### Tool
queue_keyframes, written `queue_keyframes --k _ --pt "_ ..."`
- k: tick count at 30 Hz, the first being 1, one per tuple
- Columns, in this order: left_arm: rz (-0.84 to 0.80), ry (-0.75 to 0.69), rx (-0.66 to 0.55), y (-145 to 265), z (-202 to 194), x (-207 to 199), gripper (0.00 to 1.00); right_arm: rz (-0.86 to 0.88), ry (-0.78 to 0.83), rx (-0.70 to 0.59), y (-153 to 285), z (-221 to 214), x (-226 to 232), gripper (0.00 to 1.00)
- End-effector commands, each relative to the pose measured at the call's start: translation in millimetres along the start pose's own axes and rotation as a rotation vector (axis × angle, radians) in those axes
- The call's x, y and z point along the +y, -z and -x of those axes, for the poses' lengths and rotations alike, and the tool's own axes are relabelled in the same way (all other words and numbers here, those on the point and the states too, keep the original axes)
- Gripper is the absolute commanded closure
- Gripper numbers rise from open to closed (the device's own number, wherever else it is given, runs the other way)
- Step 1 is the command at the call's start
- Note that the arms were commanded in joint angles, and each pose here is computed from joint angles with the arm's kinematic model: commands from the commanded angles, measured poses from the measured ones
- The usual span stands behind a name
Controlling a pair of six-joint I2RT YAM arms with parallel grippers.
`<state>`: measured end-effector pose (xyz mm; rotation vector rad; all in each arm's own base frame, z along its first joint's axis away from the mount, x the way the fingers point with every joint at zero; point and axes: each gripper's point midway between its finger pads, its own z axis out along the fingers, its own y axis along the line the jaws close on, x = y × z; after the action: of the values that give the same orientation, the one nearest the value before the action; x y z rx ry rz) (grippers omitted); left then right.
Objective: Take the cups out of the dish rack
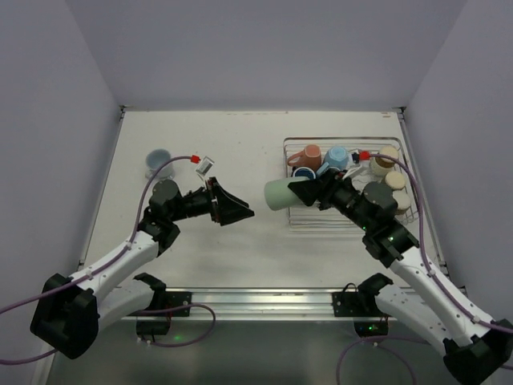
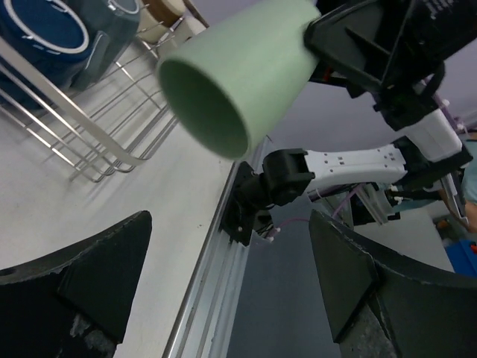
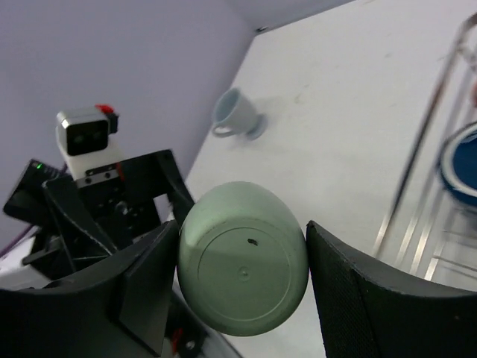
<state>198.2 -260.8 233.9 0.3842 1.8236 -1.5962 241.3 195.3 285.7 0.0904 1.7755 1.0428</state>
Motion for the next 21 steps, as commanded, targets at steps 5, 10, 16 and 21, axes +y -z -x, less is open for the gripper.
queue_keyframes --k 5,10,16,21 --pt "-0.136 -0.047 -0.108 -6.3 21.2 -39.8 0.16 0.423 -0.133 0.109 -15.8 -18.7 94.9 0.77" --pt "-0.156 -0.058 -0.128 -7.8 24.4 -45.5 0.26 0.455 -0.184 0.156 -28.0 -38.5 98.4 0.77" --pt "-0.169 -0.072 -0.190 -5.9 33.3 -49.7 0.60 0.438 -0.254 0.186 -45.4 -58.8 86.4 0.77" --pt "-0.012 -0.171 -0.258 -6.7 58.8 -35.5 0.98 0.403 -0.247 0.153 -48.4 -60.2 75.3 0.27"
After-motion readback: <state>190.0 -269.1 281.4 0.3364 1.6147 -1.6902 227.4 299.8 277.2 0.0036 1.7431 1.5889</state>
